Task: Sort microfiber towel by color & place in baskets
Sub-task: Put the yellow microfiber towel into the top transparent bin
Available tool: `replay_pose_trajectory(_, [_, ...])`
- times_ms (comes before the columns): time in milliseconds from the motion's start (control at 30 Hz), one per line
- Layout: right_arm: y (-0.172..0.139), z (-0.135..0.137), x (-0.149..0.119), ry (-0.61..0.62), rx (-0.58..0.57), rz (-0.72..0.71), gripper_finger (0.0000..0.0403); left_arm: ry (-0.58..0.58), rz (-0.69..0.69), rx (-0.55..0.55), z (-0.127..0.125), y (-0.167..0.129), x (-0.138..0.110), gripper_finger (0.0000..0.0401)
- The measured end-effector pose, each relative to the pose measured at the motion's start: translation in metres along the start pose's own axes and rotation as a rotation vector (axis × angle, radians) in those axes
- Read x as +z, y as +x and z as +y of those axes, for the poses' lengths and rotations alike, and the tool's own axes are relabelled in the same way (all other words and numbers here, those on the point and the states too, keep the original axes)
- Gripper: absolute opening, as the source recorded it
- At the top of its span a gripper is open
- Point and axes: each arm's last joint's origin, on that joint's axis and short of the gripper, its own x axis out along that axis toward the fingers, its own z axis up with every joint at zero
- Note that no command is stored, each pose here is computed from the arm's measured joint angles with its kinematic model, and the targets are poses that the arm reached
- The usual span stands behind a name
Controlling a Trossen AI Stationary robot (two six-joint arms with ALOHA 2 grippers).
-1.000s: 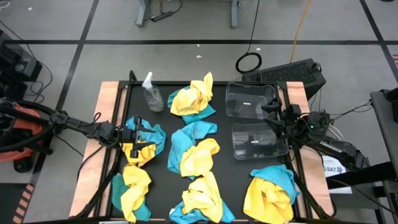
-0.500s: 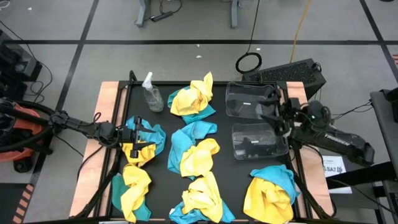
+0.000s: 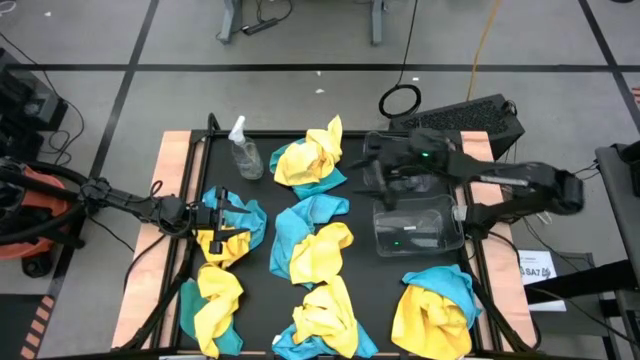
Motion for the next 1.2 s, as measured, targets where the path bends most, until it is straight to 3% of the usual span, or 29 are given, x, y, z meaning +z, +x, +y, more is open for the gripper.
replay_pose_trajectory(267, [0.067,-0.029,-0.003,-0.061,-0.09,0.292,0.0281,0.0,0.001,0.0,0.0,0.0,0.0,0.0223])
replay_pose_trajectory(500, [0.109,-0.055,-0.039,-0.144,-0.243,0.544,0.0281,0.0,0.0,0.0,0.0,0.0,0.0,0.0223])
replay_pose_trajectory(700, [0.138,-0.075,-0.066,-0.201,-0.423,0.665,0.0281,0.0,0.0,0.0,0.0,0.0,0.0,0.0223])
replay_pose_trajectory(933, [0.149,-0.09,-0.079,-0.204,-0.493,0.797,0.0278,0.0,0.0,0.0,0.0,0.0,0.0,0.0223])
replay_pose_trajectory(1200, [0.148,-0.106,-0.09,-0.181,-0.579,0.83,0.0238,0.0,0.001,0.0,0.0,0.0,0.0,0.0223])
